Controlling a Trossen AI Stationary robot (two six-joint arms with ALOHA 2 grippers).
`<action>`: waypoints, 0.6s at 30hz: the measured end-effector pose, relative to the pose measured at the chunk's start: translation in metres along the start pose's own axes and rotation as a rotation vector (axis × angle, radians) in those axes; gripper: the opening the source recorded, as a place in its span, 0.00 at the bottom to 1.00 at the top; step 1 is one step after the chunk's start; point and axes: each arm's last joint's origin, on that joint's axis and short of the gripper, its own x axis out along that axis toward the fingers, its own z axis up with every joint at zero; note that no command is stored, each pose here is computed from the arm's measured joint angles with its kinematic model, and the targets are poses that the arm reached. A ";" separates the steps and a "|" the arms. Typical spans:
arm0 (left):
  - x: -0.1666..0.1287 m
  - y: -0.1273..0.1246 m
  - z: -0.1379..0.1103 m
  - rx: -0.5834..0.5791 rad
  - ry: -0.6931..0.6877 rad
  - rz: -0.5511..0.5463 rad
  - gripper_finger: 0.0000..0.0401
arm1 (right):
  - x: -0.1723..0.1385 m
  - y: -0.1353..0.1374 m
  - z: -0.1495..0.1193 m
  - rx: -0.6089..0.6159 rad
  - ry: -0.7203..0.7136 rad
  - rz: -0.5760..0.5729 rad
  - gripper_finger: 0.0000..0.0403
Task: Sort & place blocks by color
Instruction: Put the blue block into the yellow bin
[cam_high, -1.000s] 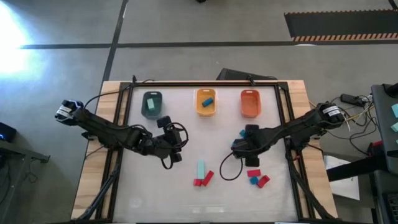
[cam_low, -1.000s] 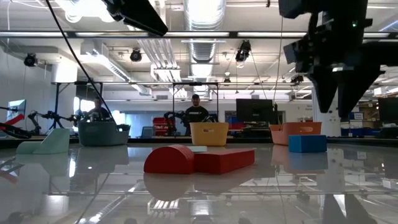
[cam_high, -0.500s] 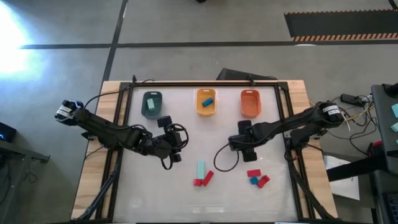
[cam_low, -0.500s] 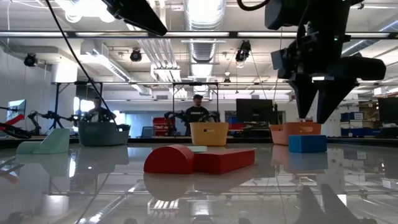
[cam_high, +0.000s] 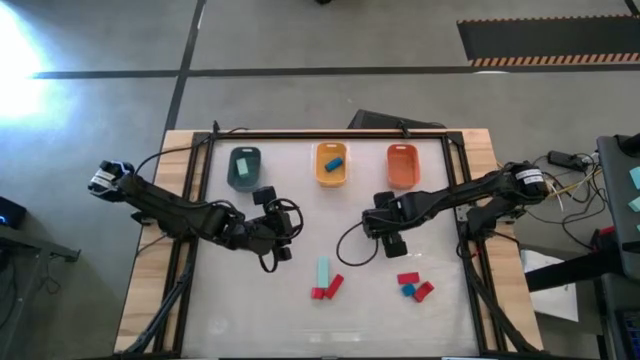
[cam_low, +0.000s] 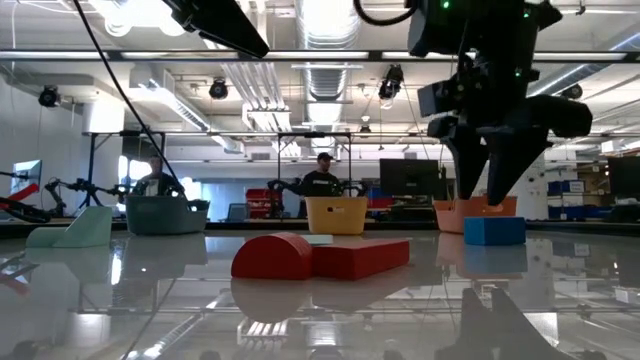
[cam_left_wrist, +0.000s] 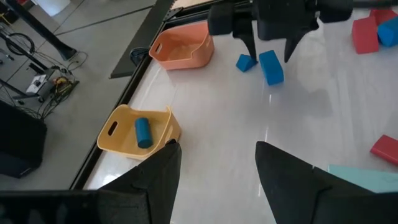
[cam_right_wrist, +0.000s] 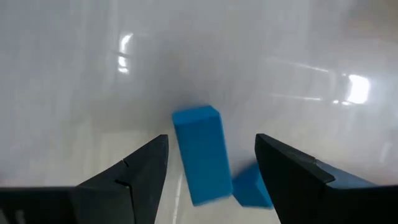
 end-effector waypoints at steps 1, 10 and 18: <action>0.000 0.000 0.000 0.000 0.000 0.000 0.48 | 0.003 0.000 0.000 -0.004 0.011 0.000 0.57; 0.000 0.000 0.000 0.000 0.000 0.000 0.48 | 0.028 -0.006 0.001 -0.026 0.099 0.017 0.53; 0.000 0.000 0.000 -0.001 -0.001 0.000 0.48 | 0.036 -0.004 0.002 -0.031 0.116 0.038 0.36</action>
